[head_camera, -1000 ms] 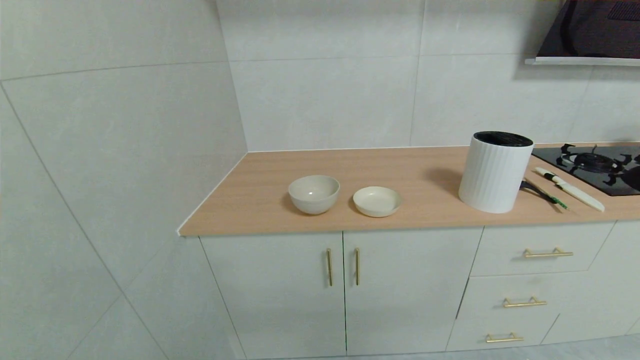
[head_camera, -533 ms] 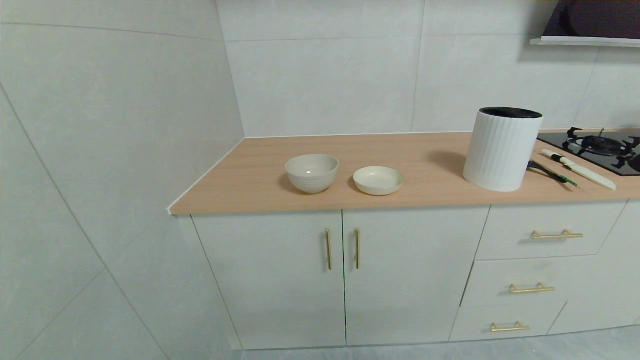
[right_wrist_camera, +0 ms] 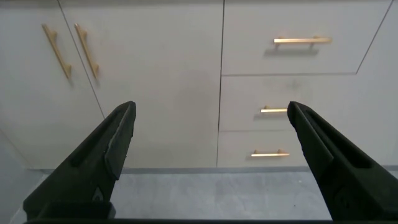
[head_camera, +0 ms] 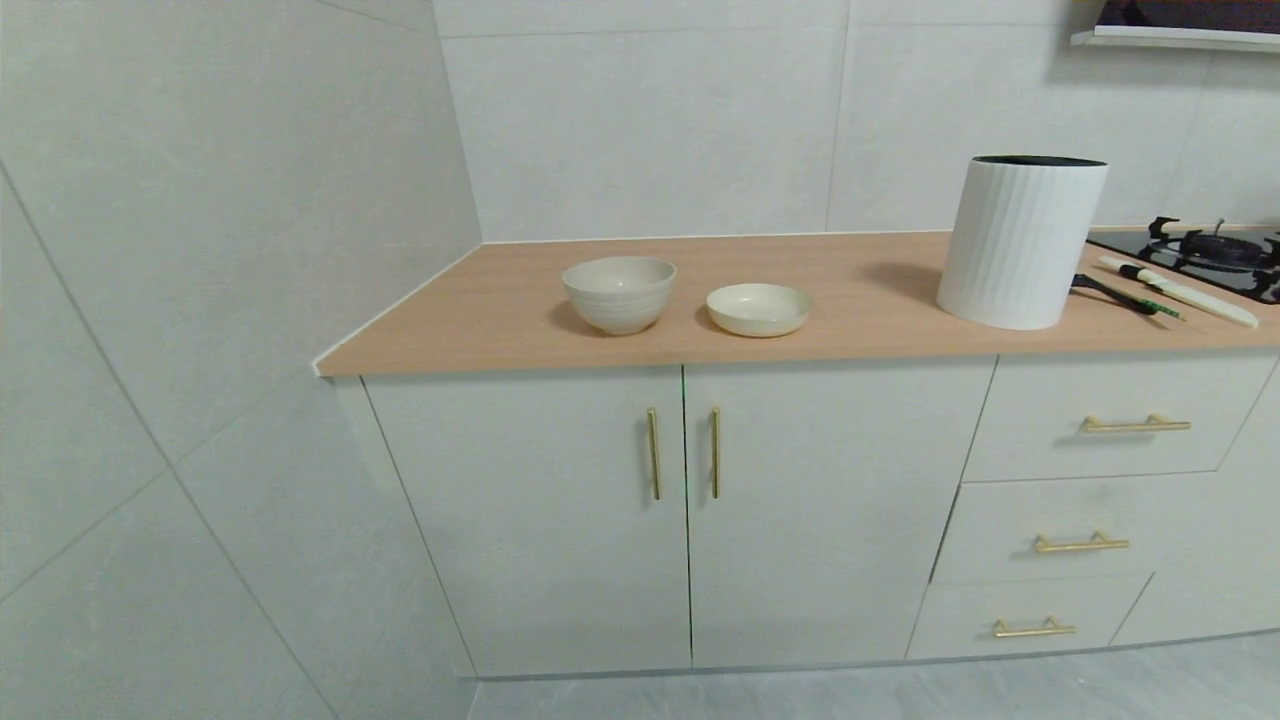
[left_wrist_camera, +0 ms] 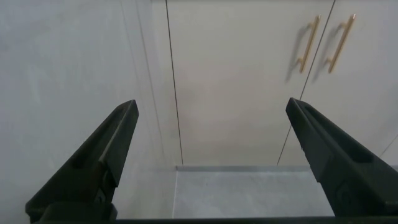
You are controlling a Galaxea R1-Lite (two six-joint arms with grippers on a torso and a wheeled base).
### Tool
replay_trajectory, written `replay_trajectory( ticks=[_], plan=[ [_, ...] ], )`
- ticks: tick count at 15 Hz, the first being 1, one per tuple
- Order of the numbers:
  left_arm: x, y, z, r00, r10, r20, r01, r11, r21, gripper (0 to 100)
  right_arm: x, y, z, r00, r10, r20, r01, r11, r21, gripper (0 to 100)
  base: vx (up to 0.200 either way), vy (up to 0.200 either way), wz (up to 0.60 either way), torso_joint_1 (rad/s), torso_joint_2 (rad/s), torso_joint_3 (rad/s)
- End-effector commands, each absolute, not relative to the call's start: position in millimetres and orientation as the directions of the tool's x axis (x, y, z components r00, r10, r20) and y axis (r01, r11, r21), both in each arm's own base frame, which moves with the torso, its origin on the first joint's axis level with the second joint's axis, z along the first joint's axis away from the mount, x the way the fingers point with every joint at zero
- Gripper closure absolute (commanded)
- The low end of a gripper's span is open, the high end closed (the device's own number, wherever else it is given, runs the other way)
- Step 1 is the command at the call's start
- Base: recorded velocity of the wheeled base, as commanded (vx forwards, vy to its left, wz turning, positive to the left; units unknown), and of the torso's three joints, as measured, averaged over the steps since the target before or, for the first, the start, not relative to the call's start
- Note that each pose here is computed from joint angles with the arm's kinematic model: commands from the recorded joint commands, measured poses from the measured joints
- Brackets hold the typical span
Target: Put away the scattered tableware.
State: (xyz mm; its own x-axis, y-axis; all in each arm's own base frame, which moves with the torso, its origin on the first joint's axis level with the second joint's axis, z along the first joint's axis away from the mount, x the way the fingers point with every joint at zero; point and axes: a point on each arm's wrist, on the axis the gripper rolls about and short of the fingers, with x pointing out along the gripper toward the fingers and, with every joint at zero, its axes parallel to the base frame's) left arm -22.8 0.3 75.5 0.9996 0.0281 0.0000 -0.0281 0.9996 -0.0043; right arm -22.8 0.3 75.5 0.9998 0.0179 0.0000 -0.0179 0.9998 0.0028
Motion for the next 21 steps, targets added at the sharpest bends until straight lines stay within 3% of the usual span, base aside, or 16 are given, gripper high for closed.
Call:
replay_trajectory(
  ticks=[1, 9, 19, 21],
  plan=[
    [-22.7, 0.3, 75.5, 1.0, 0.029, -0.002, -0.029, 1.0, -0.005, 0, -22.8, 0.3, 75.5, 1.0, 0.018, 0.0, -0.018, 1.0, 0.003, 0, 0.0, 0.0, 0.0, -0.163, 0.46, 0.3],
    [-22.7, 0.3, 75.5, 1.0, 0.029, -0.002, -0.029, 1.0, -0.005, 0, -22.8, 0.4, 75.5, 1.0, 0.02, 0.0, -0.02, 1.0, 0.003, 0, 0.0, 0.0, 0.0, -0.107, 0.42, 0.296],
    [-22.7, 0.3, 75.5, 1.0, 0.029, -0.002, -0.029, 1.0, -0.005, 0, -22.8, 0.3, 75.5, 1.0, 0.018, 0.0, -0.018, 1.0, 0.003, 0, 0.0, 0.0, 0.0, -0.007, 0.02, 0.018],
    [-22.7, 0.3, 75.5, 1.0, 0.029, -0.002, -0.029, 1.0, -0.005, 0, -22.8, 0.3, 75.5, 1.0, 0.018, 0.0, -0.018, 1.0, 0.003, 0, 0.0, 0.0, 0.6, 0.002, 0.01, 0.005]
  ],
)
